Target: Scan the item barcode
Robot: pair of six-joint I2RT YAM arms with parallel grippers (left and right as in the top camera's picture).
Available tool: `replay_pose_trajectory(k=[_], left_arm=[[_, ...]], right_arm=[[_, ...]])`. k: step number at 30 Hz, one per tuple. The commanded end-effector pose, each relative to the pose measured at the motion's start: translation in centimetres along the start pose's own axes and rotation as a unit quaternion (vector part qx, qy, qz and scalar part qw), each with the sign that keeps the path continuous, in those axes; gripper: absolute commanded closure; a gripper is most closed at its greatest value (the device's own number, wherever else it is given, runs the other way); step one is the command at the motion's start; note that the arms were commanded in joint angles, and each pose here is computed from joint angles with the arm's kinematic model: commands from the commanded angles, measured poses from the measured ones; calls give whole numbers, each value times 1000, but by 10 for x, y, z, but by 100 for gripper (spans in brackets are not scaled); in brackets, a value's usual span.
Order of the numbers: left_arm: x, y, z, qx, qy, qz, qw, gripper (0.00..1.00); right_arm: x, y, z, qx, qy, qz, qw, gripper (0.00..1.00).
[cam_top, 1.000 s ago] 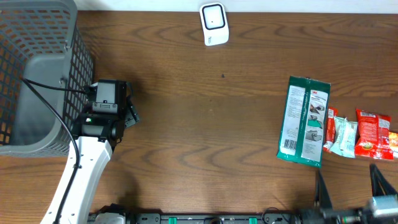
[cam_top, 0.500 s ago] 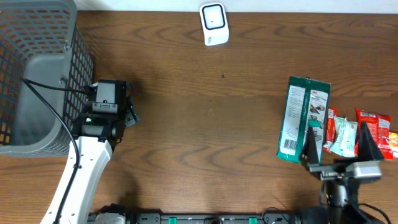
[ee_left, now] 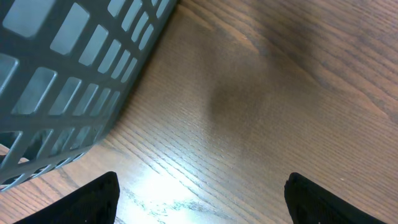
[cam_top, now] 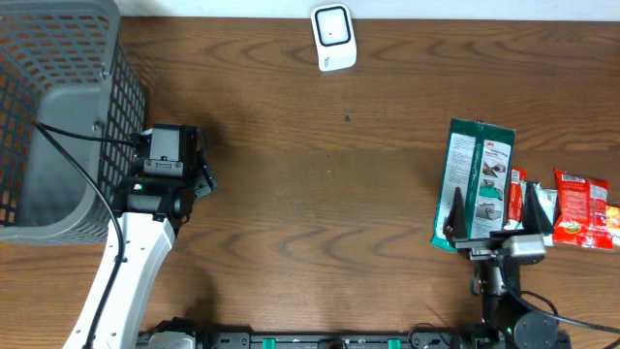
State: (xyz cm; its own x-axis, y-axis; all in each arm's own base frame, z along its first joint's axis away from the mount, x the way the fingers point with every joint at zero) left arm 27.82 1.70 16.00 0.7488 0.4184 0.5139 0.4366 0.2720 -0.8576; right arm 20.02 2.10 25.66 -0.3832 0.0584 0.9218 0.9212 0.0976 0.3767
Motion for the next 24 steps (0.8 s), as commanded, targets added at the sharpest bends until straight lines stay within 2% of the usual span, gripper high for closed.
replay_pose_trajectory(k=[1,5,9,24], left_arm=[[0,1,2,4,-2,0,1000,14],[0,1,2,4,-2,0,1000,14],[0,1,2,4,-2,0,1000,14],[0,1,2,4,-2,0,1000,14]], right_arm=[[-6,-1,-2,-5,-2,14,1000,1],[-46,-5,2,4,-2,107,994,1],[-94,-22,7,15,-2,222,975,1],[-96,-23,8,18,-3,228,974,1]])
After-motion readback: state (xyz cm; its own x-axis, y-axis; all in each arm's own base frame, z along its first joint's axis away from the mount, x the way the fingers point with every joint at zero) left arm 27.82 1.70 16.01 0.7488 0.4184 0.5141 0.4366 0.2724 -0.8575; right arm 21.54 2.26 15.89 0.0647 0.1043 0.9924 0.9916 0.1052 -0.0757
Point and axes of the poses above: each gripper's point midway between its finger pads, its own y axis out along the fingers, its own z axis along the line the jaws close on, x = y × z, the point moved 3 cm from there along -y, back along the fingers, and after that the axes turned 2 degrees about -y, right-handed, at the moved point
